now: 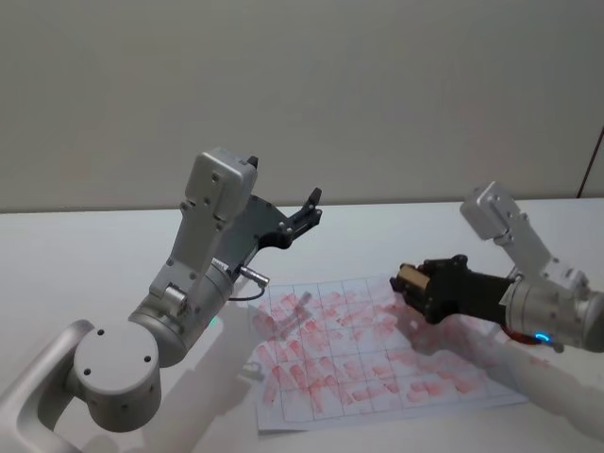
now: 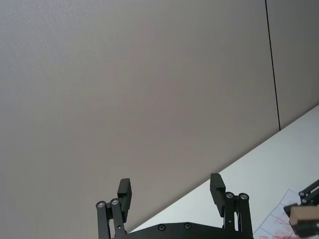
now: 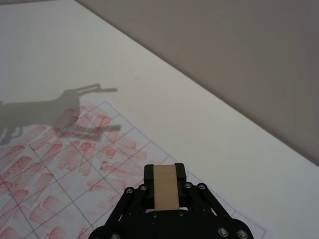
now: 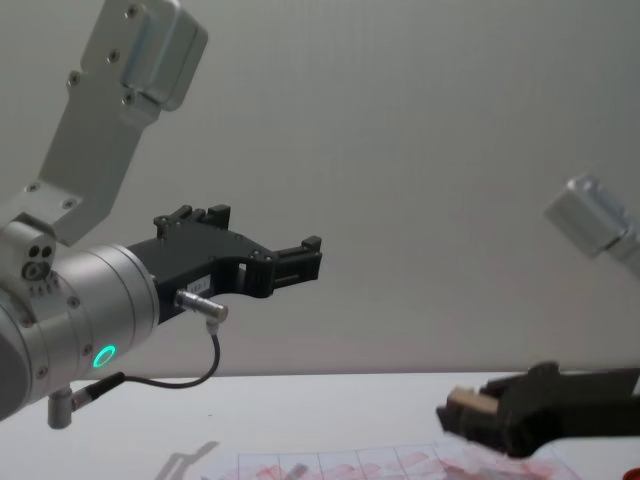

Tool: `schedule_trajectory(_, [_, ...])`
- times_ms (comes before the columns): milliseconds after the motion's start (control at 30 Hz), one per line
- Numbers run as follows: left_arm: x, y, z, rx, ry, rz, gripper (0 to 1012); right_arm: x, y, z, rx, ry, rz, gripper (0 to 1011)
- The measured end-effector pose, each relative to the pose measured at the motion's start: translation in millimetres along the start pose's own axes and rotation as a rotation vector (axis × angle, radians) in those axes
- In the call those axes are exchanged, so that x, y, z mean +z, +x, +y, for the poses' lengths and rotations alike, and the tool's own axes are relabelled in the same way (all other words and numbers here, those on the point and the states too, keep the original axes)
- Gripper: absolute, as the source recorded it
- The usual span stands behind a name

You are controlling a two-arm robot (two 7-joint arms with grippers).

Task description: Use the one hand to pick up the stamp and affix it onto the A4 paper.

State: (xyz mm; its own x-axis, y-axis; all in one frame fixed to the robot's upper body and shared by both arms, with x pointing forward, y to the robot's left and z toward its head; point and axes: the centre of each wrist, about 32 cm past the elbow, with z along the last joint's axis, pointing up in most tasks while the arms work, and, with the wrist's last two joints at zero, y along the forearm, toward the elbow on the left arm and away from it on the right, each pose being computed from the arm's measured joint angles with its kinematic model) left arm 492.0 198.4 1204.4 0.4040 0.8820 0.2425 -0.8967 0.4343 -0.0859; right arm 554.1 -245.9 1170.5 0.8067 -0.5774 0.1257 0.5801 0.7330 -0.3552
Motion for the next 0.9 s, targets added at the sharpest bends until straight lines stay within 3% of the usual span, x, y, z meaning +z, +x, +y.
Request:
schedule_trajectory(167, [0.0,0.0,0.0,0.000,0.000,0.000,1001,3.4,-1.9,-9.9,-0.063,0.043,-0.016,221])
schedule_trajectory(400, [0.0,0.0,0.0,0.000,0.000,0.000,1001,1.2,-8.6,-24.4,-0.154,0.084,0.002,221])
schedule_trajectory(900, [0.0,0.0,0.0,0.000,0.000,0.000,1001,-17.4,-30.5,-58.2,-0.362,0.107,0.118,221])
